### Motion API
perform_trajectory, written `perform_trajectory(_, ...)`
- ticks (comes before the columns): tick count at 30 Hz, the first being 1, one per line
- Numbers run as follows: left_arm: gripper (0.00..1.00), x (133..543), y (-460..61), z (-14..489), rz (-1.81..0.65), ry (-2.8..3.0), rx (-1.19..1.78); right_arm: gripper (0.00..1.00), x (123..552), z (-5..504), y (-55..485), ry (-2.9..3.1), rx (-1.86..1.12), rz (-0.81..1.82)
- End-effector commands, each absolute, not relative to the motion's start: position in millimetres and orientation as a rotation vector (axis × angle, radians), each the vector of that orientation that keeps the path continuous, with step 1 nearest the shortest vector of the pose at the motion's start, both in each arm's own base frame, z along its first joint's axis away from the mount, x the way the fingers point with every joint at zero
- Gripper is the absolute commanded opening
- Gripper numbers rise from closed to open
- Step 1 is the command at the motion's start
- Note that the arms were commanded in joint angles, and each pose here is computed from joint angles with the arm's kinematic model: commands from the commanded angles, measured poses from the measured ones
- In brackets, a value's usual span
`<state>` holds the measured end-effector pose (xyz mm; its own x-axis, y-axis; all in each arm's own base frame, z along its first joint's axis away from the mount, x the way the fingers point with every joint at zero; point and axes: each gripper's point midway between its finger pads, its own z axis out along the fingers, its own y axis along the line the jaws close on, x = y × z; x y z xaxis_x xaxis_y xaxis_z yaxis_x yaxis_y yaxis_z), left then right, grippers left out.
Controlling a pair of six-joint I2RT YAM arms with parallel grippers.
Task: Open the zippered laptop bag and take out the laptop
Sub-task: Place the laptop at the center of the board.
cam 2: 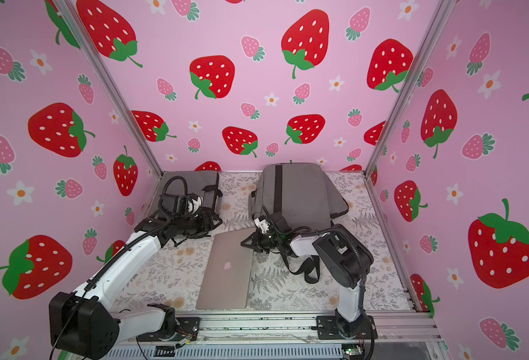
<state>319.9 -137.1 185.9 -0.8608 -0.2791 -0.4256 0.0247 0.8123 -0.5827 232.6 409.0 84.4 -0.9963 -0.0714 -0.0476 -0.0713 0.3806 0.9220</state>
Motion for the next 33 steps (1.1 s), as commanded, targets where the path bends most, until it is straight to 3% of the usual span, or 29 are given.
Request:
perform_trajectory(1,0.72,323.7,-140.9,191.9,-0.864,2.471,-0.196,0.0,238.4,128.2,436.2,-2.484,0.21,-1.961)
perform_trajectory(10,0.72,326.5,-141.7,184.2,-0.875,2.492,-0.2,0.0,237.3,101.7,453.3,-2.435,0.191,-1.918)
perform_trajectory(15,0.72,328.7,-140.9,180.7,-0.864,2.501,-0.197,0.05,243.9,88.1,454.8,-2.453,0.202,-1.892)
perform_trajectory(19,0.72,329.5,-140.4,178.0,-0.859,2.509,-0.197,0.14,244.5,76.2,454.3,-2.462,0.193,-1.868)
perform_trajectory(33,0.72,332.3,-143.6,177.9,-0.879,2.521,-0.193,0.64,250.5,52.6,417.2,-2.719,0.144,-1.644)
